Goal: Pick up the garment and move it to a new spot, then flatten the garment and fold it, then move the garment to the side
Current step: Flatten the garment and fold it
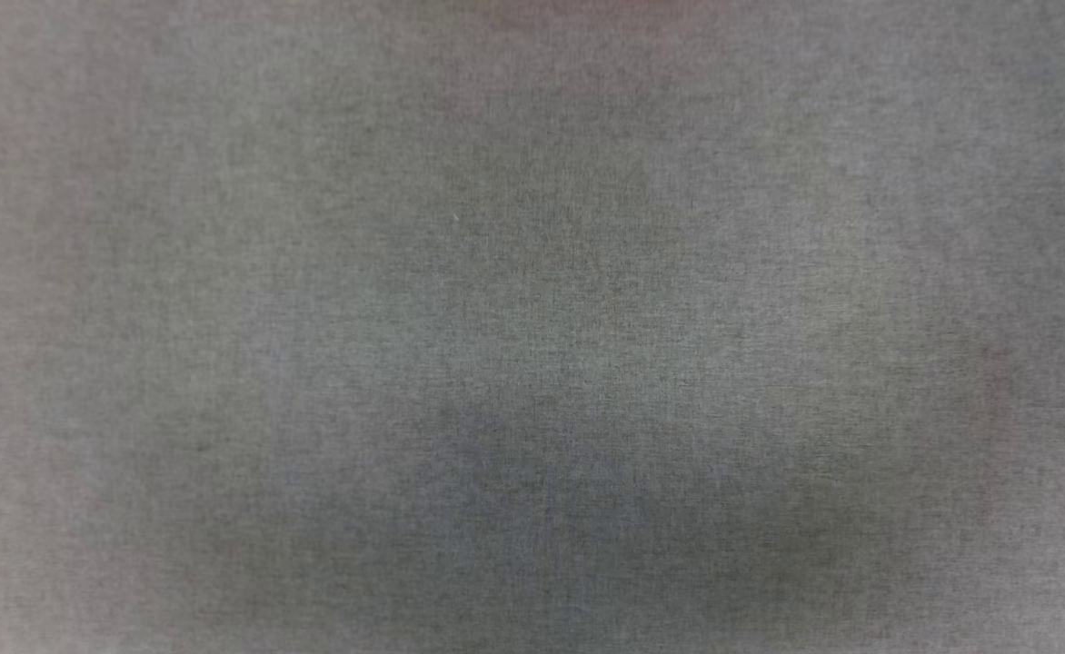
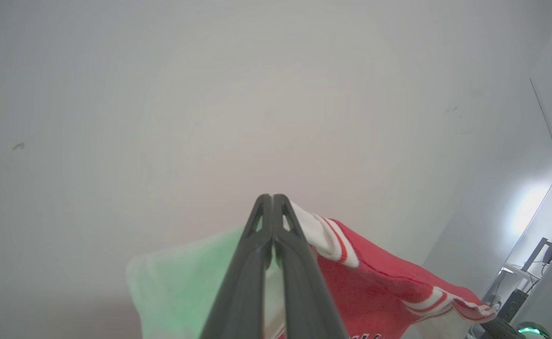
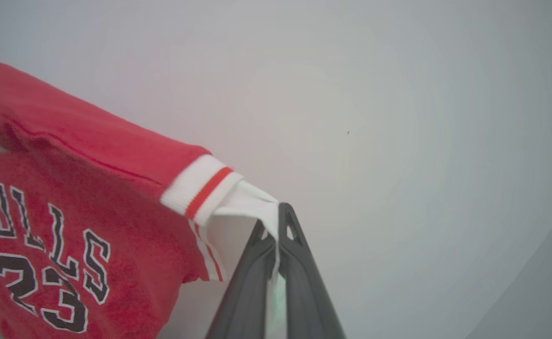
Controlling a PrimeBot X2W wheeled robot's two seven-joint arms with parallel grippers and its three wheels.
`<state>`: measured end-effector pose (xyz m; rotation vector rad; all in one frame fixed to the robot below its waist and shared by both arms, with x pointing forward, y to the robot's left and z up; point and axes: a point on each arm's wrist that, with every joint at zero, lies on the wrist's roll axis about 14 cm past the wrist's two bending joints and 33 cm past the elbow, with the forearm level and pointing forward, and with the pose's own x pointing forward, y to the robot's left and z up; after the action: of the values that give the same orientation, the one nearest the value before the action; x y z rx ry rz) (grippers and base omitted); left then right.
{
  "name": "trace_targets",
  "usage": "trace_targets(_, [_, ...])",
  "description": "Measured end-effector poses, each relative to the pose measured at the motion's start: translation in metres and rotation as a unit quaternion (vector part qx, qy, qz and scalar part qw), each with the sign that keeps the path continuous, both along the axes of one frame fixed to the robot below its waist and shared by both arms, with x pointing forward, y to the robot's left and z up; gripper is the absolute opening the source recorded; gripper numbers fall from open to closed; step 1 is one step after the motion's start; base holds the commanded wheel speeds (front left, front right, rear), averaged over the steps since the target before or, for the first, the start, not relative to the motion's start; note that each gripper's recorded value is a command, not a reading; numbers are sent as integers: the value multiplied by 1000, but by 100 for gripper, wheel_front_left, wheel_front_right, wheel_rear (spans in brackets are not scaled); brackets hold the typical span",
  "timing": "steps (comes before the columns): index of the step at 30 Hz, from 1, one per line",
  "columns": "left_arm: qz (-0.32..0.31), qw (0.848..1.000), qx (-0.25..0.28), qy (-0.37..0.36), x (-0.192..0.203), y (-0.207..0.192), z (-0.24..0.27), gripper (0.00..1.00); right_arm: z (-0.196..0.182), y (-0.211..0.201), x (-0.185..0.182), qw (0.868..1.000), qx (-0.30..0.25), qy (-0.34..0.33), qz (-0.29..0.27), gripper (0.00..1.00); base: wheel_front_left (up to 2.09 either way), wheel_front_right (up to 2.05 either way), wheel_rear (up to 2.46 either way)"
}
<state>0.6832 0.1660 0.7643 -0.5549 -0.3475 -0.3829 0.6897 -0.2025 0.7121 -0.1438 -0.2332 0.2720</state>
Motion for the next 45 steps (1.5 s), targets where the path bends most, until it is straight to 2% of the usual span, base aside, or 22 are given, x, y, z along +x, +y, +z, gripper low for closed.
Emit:
trace_targets(4, [-27,999,1,28,-13,-8,-22,0,-9,-2,-8,1000,-7,13,2,0,0,0,0])
trace_targets(11, [-86,985,8,147,-61,-25,-136,0,-92,6,-43,991,-30,119,43,0,0,0,0])
trace_targets(16, [-93,971,13,218,-111,-17,-205,0,-158,15,-92,972,-22,220,85,0,0,0,0])
trace_targets(17, [-93,971,13,218,-111,-17,-205,0,-158,15,-92,972,-22,220,85,0,0,0,0])
trace_targets(18, [-92,966,0,241,-130,-14,-224,0,-179,16,-114,962,6,256,95,0,0,0,0])
trace_targets(23, [-109,950,5,292,-183,-18,-266,0,-220,8,-167,940,20,327,99,0,0,0,0])
trace_targets(27, [-118,939,24,323,-220,-16,-290,0,-240,4,-207,921,34,374,102,0,0,0,0])
trace_targets(34, [-138,921,64,359,-275,-15,-317,0,-253,-15,-262,899,39,427,93,0,0,0,0])
trace_targets(35, [-138,921,64,359,-275,-15,-317,0,-253,-15,-262,899,39,427,93,0,0,0,0])
trace_targets(37, [-146,915,68,369,-290,-17,-322,0,-257,-17,-279,889,41,446,94,0,0,0,0])
trace_targets(42, [-175,894,83,403,-331,-23,-335,0,-263,-22,-318,867,38,487,97,0,0,0,0])
trace_targets(44, [-185,884,91,419,-351,-24,-336,0,-266,-23,-339,854,34,510,102,0,0,0,0])
trace_targets(45, [-185,884,91,419,-351,-24,-336,0,-266,-23,-339,854,34,510,102,0,0,0,0])
